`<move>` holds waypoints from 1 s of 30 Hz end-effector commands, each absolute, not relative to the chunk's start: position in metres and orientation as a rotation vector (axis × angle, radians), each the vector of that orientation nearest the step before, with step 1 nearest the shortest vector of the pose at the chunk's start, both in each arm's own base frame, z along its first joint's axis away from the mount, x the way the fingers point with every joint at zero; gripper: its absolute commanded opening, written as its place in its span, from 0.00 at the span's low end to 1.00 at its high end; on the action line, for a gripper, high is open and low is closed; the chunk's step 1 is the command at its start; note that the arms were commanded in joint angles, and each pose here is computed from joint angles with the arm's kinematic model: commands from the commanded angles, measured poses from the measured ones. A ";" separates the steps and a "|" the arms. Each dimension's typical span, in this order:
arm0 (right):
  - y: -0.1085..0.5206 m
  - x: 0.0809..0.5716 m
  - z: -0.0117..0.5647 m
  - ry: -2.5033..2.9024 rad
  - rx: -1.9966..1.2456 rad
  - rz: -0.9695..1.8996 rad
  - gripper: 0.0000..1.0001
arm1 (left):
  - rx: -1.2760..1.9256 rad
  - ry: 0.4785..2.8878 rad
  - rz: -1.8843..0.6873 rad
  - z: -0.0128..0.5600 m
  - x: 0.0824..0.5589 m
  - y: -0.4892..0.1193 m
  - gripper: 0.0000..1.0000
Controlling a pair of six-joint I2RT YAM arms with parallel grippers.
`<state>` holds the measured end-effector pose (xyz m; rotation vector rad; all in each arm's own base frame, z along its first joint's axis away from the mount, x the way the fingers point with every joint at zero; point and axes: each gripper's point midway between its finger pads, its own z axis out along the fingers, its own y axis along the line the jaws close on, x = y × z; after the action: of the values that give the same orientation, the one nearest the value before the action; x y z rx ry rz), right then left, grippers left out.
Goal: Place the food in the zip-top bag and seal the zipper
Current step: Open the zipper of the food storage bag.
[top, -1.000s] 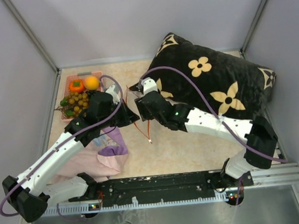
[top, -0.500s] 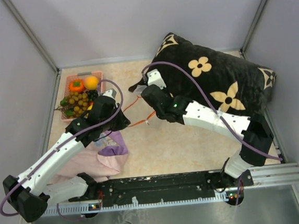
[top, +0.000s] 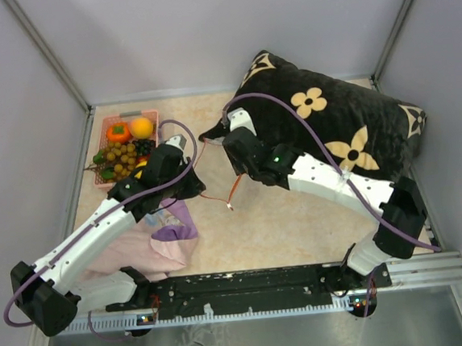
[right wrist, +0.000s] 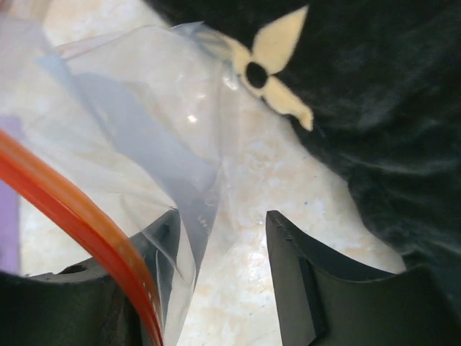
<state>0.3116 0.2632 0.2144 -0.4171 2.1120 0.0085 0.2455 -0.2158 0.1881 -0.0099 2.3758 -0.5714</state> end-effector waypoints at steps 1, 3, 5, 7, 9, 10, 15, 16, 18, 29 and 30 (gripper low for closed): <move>0.287 0.298 0.259 2.090 -0.405 0.275 0.54 | 0.006 2.346 -0.666 0.196 0.249 -0.230 0.00; 0.291 0.290 0.264 2.111 -0.428 0.316 0.58 | 0.000 2.341 -0.678 0.197 0.250 -0.232 0.00; 0.293 0.282 0.268 2.130 -0.443 0.339 0.59 | -0.007 2.338 -0.679 0.197 0.251 -0.232 0.00; 0.293 0.276 0.272 2.146 -0.439 0.355 0.60 | -0.013 2.338 -0.677 0.196 0.251 -0.232 0.00; 0.296 0.269 0.275 2.158 -0.442 0.385 0.62 | -0.018 2.337 -0.676 0.196 0.251 -0.232 0.00; 0.298 0.265 0.275 2.165 -0.441 0.403 0.63 | -0.021 2.336 -0.679 0.197 0.252 -0.232 0.00; 0.315 0.256 0.271 2.178 -0.456 0.493 0.72 | -0.036 2.322 -0.715 0.202 0.252 -0.236 0.00; 0.318 0.256 0.270 2.178 -0.457 0.505 0.74 | -0.040 2.318 -0.723 0.204 0.252 -0.237 0.00; 0.324 0.256 0.271 2.172 -0.458 0.535 0.78 | -0.048 2.312 -0.738 0.206 0.252 -0.238 0.00; 0.307 0.275 0.274 2.156 -0.397 0.354 0.81 | -0.117 2.361 -0.609 0.195 0.250 -0.218 0.00; 0.304 0.277 0.272 2.156 -0.395 0.331 0.81 | -0.123 2.364 -0.587 0.193 0.249 -0.214 0.00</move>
<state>0.2668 0.3111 0.2490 -0.4367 2.2203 0.3899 0.2482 -0.2305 0.1962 -0.0757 2.3559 -0.6784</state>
